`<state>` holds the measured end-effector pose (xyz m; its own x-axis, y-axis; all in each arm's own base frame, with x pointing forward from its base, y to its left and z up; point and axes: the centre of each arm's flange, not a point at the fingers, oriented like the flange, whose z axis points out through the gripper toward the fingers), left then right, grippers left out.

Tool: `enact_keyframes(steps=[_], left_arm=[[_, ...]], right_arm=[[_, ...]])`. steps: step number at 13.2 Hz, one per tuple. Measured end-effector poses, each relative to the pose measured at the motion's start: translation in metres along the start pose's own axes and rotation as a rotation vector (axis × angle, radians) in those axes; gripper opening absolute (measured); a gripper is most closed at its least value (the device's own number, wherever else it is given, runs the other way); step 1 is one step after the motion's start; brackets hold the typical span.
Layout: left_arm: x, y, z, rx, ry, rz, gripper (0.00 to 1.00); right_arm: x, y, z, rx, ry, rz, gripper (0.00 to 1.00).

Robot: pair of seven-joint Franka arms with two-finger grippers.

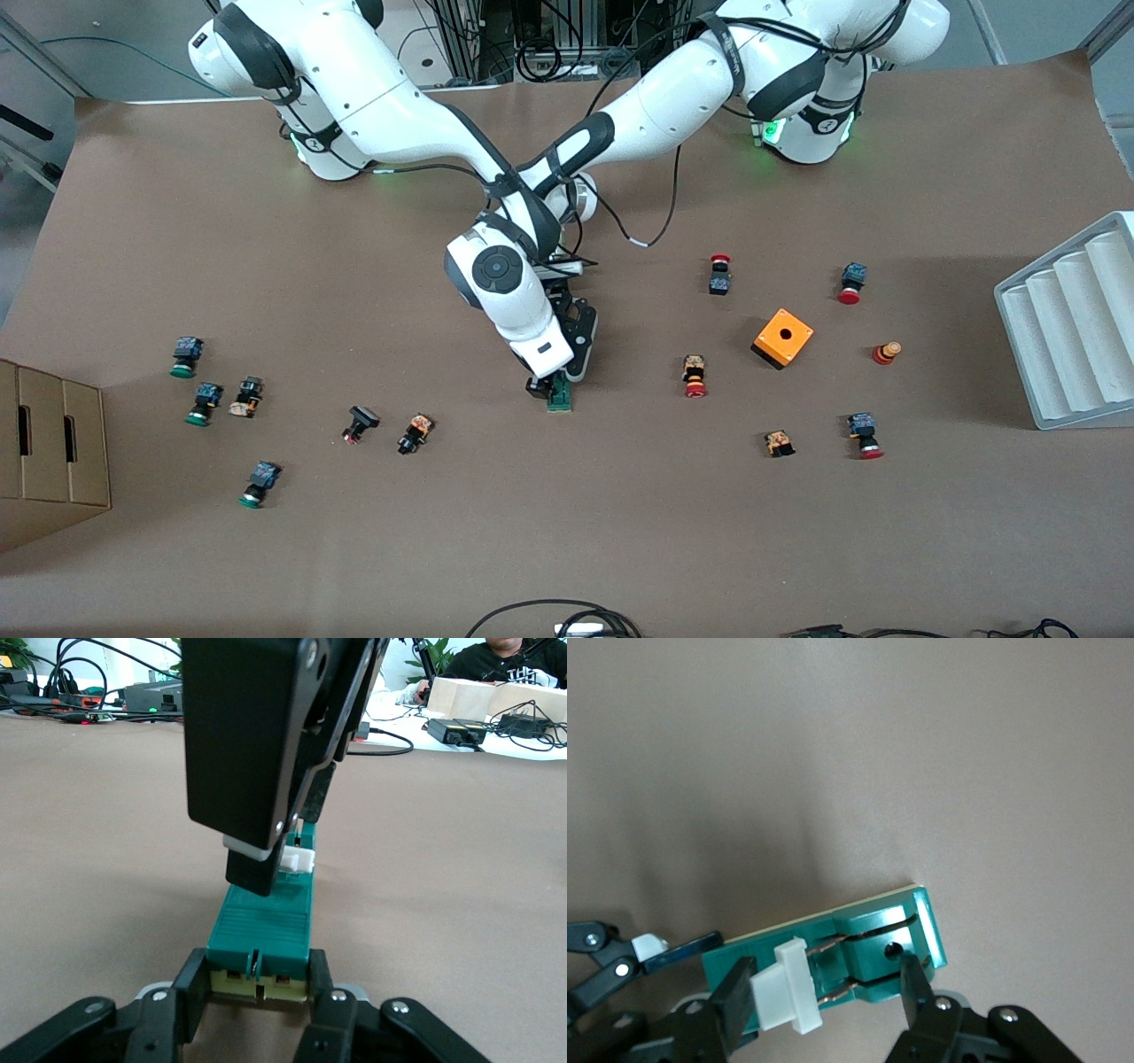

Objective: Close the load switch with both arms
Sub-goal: 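Push the white lever over with the right gripper to close it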

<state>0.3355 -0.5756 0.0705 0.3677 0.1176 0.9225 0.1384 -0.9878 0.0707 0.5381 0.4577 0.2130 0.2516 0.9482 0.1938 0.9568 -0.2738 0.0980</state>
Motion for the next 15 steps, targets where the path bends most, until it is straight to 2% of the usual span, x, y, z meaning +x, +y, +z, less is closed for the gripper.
enact_keyframes(steps=[15], left_arm=[[0.0000, 0.0000, 0.0001, 0.000, 0.000, 0.000, 0.49]], right_arm=[[0.0024, 0.0035, -0.0058, -0.009, 0.008, -0.001, 0.72]])
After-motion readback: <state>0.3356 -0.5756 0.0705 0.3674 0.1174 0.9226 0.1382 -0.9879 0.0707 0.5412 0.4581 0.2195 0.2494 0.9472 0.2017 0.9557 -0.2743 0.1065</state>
